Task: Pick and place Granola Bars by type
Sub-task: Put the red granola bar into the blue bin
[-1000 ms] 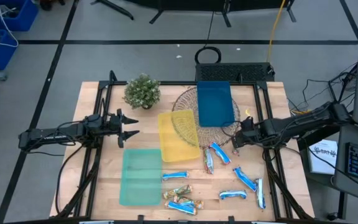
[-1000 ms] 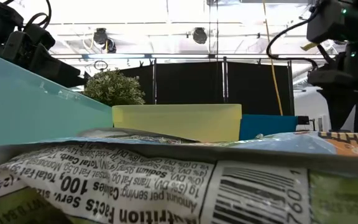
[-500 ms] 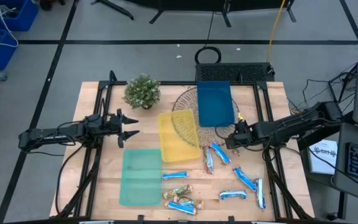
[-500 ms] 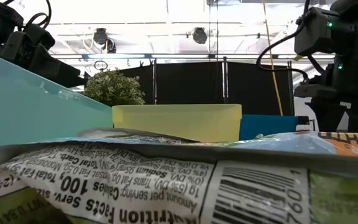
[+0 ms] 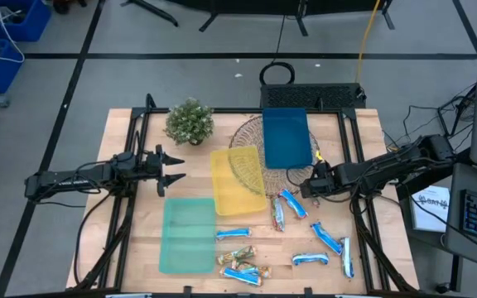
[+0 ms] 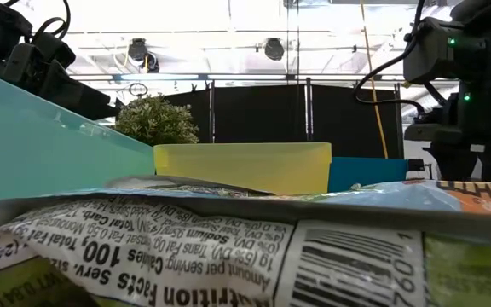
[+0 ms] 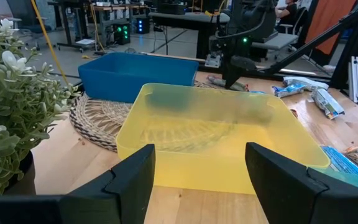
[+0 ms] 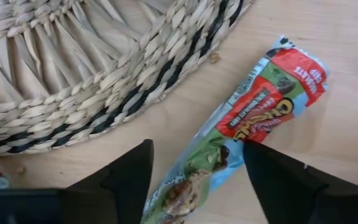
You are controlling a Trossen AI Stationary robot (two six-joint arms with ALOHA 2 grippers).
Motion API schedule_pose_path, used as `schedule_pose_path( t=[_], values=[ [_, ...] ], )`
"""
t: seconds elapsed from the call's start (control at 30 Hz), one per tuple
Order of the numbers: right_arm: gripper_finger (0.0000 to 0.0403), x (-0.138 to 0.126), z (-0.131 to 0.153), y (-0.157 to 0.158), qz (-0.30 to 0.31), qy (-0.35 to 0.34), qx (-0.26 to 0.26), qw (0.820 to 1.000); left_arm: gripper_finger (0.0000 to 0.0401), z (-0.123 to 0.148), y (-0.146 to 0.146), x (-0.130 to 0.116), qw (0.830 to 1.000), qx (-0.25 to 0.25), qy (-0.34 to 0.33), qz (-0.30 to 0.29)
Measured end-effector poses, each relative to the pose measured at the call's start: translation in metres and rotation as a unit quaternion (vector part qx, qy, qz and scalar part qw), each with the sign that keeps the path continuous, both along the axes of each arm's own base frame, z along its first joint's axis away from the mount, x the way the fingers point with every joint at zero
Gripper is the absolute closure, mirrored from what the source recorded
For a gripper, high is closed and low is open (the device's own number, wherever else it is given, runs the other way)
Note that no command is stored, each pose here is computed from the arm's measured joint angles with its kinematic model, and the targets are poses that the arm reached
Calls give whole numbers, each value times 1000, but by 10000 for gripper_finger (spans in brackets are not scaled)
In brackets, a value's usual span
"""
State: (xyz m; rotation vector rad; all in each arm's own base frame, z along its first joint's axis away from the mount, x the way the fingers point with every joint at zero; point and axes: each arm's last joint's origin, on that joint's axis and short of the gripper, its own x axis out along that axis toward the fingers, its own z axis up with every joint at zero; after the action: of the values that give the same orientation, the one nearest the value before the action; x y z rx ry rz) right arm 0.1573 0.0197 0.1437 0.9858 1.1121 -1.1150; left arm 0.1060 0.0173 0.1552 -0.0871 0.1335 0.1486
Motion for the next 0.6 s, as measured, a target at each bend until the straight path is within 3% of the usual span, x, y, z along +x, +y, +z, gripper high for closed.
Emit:
schedule_pose_path(
  t=[0.27,0.6],
  values=[
    [274,0,0,0,18,3,-2,1000,146,0,0,0,1000,0,0,0],
    [360,0,0,0,35,6,-5,999,146,0,0,0,1000,-2,0,0]
  ],
)
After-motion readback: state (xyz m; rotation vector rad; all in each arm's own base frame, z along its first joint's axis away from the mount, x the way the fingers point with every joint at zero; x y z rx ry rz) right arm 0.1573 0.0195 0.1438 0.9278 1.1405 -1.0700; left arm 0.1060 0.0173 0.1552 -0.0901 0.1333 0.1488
